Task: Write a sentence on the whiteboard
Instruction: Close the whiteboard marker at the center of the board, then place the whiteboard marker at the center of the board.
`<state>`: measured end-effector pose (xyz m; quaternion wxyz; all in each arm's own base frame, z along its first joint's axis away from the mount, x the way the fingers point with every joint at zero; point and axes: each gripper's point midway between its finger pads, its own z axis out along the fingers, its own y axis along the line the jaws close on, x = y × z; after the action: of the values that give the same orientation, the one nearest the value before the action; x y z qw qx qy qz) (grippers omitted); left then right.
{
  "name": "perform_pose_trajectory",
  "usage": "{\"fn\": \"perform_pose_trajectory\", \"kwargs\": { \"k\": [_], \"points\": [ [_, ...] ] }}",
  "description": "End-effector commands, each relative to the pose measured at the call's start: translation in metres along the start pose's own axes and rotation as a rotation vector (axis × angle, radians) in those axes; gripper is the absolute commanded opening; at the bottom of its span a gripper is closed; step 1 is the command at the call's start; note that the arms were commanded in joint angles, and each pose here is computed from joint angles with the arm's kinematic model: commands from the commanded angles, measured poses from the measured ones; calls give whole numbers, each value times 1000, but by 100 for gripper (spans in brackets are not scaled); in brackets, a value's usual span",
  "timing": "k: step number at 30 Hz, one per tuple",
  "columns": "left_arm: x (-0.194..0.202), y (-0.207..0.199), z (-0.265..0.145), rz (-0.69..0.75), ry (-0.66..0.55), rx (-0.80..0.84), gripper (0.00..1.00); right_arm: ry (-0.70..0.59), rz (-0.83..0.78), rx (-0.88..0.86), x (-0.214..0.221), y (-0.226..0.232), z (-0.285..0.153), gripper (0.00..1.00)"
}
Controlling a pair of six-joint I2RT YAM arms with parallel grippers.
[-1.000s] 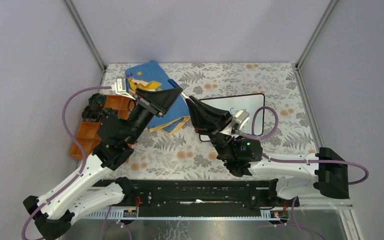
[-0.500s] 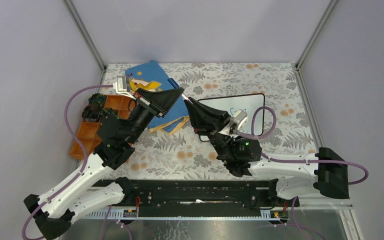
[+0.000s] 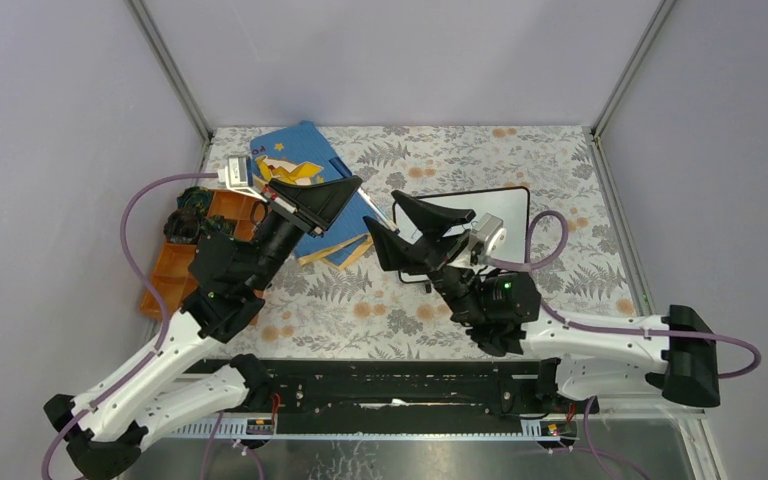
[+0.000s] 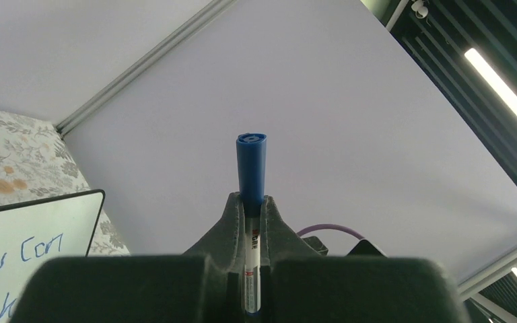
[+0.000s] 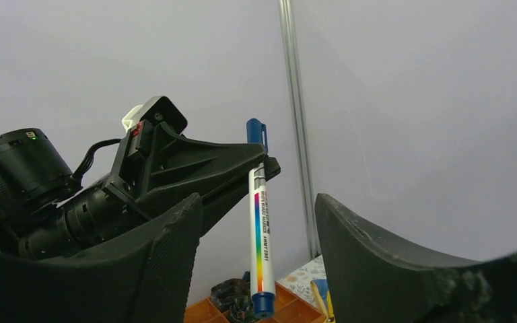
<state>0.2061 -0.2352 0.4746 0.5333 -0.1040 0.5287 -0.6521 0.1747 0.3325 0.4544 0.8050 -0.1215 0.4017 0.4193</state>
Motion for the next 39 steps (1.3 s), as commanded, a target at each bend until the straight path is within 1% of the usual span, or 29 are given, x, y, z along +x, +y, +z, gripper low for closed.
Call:
{"fn": "perform_pose_trajectory", "kwargs": {
  "k": [1,2,4,7,9,12,15,17,18,20,22,24,27,31,33,39],
  "points": [
    [-15,-4,-3,61,-50,-21,0,56,38,-35,-14,2,-5,74],
    [-16,0,-3,77,-51,-44,0,101,40,-51,-13,4,-8,78],
    [-18,7,-4,112,-55,-87,0,166,50,-90,-13,9,-16,80],
    [-20,16,-6,179,-50,-138,0,267,57,-109,-13,7,-33,80],
    [-17,25,-8,240,-16,-183,0,344,41,-60,-13,-6,-43,80],
    [-3,44,-15,345,88,-244,0,440,3,58,-19,-34,-61,80],
    [13,58,-30,435,192,-252,0,465,-3,142,-30,-56,-81,80],
    [21,64,-40,492,252,-241,0,490,-30,150,-32,-64,-93,81],
    [25,67,-45,516,280,-239,0,513,-49,163,-29,-68,-98,82],
    [33,72,-52,557,335,-227,0,608,-101,179,-16,-73,-109,84],
    [41,72,-56,582,385,-194,0,675,-106,178,-1,-71,-114,86],
    [50,69,-58,597,433,-150,0,703,-61,113,11,-56,-116,86],
    [64,61,-62,606,504,-69,0,697,54,-9,23,-25,-114,86],
    [82,49,-70,582,578,54,0,721,208,-153,38,15,-101,85],
    [86,45,-73,568,585,89,0,720,276,-199,41,27,-96,83],
    [83,39,-80,559,546,127,0,725,440,-224,53,31,-86,76]
  ]
}}
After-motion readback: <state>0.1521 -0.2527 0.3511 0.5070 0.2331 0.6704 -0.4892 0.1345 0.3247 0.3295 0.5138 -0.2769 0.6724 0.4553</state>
